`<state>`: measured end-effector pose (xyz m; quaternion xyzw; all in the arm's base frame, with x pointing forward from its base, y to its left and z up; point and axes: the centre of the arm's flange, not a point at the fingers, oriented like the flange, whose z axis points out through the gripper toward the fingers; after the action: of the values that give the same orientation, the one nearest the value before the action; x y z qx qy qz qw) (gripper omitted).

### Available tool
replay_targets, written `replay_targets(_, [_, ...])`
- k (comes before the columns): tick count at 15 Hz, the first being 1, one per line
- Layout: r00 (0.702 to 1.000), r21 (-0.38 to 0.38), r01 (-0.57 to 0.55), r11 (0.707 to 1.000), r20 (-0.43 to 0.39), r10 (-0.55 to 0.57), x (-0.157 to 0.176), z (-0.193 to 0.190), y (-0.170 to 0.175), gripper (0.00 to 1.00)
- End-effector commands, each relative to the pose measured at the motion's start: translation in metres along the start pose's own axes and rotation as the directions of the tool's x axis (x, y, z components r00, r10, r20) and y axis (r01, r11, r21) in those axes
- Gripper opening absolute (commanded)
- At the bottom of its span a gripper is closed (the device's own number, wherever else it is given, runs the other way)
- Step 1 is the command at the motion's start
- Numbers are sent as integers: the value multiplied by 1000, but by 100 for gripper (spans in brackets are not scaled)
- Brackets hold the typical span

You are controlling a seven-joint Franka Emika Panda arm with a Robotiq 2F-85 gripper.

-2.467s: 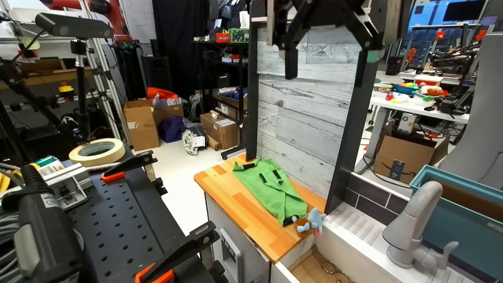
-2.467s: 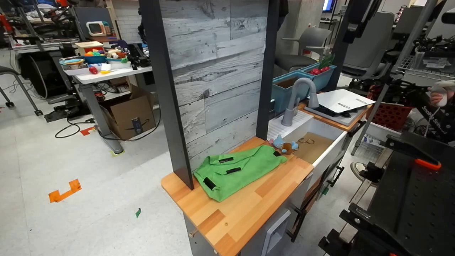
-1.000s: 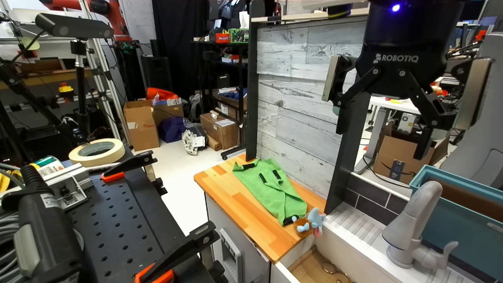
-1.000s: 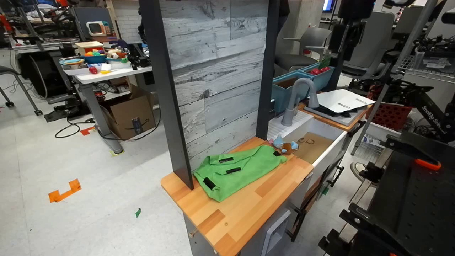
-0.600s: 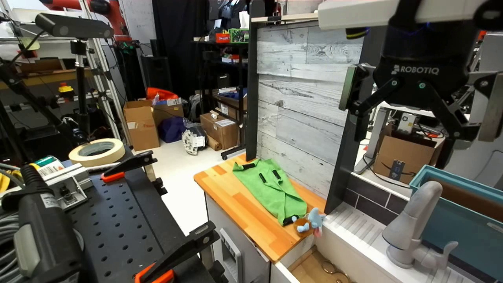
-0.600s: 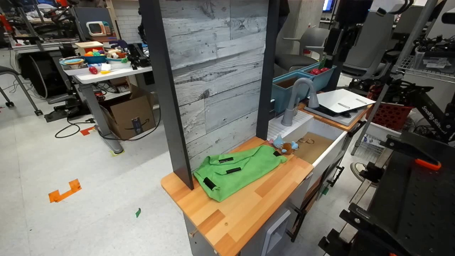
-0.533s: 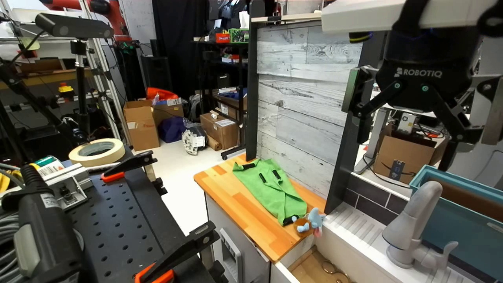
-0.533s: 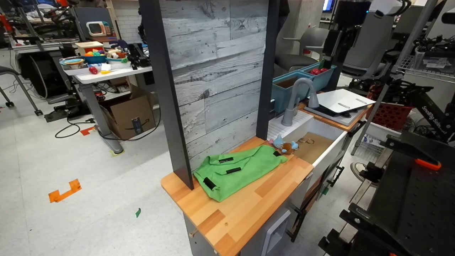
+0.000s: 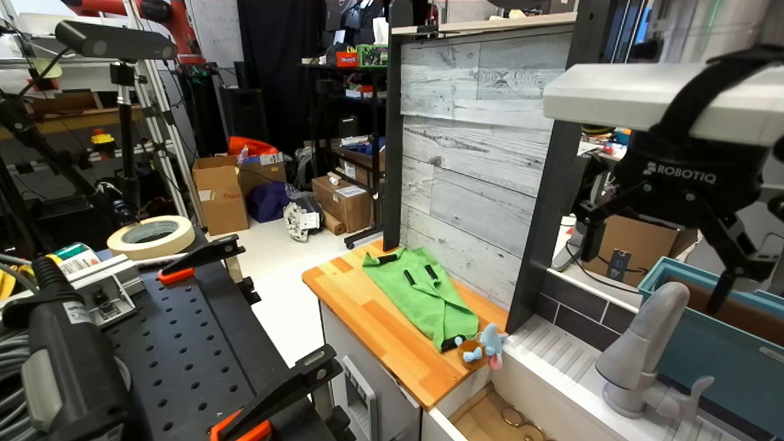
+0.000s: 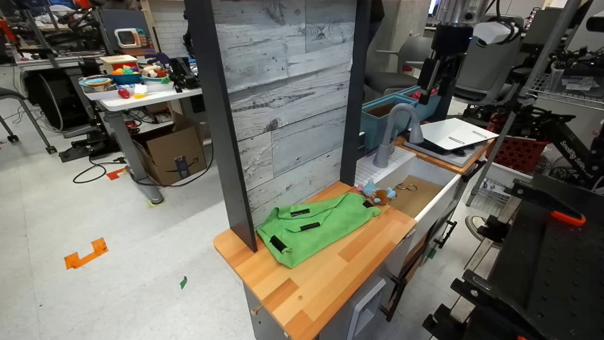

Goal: Turn the faucet to the left

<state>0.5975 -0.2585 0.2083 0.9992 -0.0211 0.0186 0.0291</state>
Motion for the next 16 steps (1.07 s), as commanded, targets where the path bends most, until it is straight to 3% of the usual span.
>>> replay_targets(1, [1000,14,-18,1000,-15,19,20,19,13,100])
replay_targets(12, [999,30,-36,999,-11,37,36,59,14,100])
replay_targets(13, [999,46,-31,998,-17,32,36,61,13,75])
replay_targets(14, [999,49,-31,998,-20,32,37,62,12,74])
replay_targets(16, [999,54,-32,998,-25,33,38,64,11,58])
